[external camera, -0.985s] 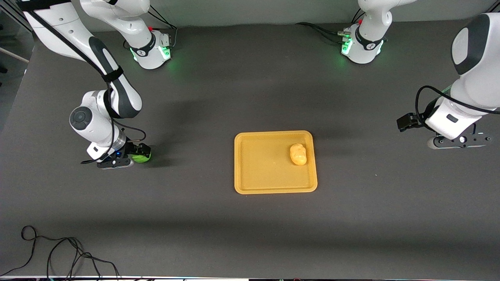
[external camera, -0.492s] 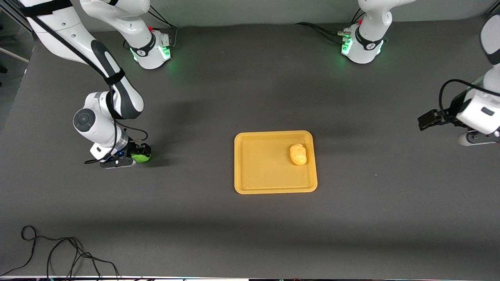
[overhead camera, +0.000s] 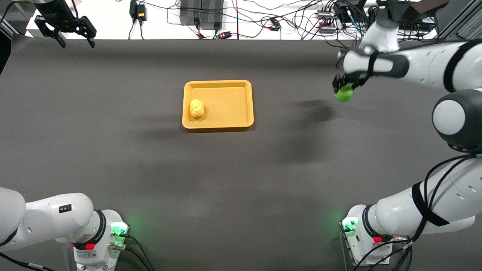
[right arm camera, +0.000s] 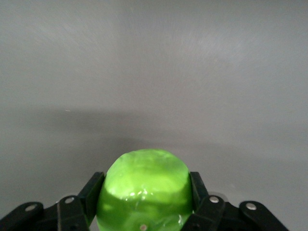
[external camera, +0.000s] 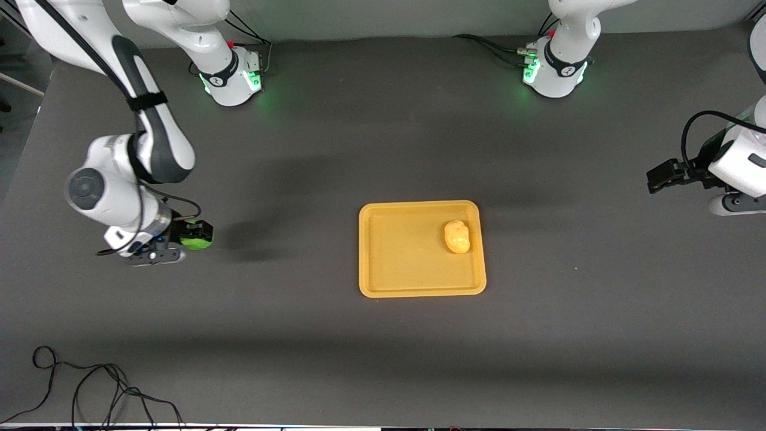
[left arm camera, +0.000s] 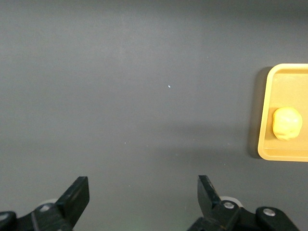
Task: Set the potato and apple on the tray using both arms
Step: 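Close the right gripper on the green apple while the left gripper withdraws, then carry the apple with the right gripper over the tray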
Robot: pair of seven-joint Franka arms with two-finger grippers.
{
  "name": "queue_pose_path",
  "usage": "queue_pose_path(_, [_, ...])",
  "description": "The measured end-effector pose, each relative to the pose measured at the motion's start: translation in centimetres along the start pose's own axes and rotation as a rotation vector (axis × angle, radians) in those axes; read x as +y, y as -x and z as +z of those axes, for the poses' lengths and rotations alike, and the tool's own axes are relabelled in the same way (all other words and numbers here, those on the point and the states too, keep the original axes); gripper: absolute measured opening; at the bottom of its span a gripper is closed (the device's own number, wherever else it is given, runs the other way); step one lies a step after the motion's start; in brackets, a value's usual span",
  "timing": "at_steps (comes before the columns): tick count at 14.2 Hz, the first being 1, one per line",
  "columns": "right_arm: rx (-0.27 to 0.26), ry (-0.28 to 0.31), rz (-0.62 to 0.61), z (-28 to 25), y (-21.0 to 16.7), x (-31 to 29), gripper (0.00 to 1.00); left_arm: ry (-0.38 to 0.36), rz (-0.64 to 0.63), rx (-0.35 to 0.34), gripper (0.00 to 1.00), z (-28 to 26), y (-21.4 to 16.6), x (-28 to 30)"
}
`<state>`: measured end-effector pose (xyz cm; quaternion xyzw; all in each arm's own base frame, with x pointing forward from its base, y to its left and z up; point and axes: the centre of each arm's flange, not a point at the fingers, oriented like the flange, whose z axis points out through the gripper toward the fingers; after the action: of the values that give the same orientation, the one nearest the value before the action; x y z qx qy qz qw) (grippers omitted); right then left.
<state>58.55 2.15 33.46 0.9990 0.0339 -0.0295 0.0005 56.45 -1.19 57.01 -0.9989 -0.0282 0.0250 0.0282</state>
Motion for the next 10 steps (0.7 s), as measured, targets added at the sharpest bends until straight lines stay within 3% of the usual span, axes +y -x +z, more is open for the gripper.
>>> queue_pose_path(2, [-0.004,-0.001,-0.013,-6.8,-2.0,-0.7,0.77,0.002,0.001,0.0,1.0,0.0,0.0,0.0])
queue_pose_path(5, [0.042,-0.001,-0.046,-13.8,-4.2,-6.2,0.77,0.004,0.002,0.0,1.0,0.0,0.0,0.1])
queue_pose_path(10, [0.068,-0.011,0.023,-13.9,-6.1,-23.0,0.77,0.005,0.002,0.0,1.0,0.0,0.0,0.0])
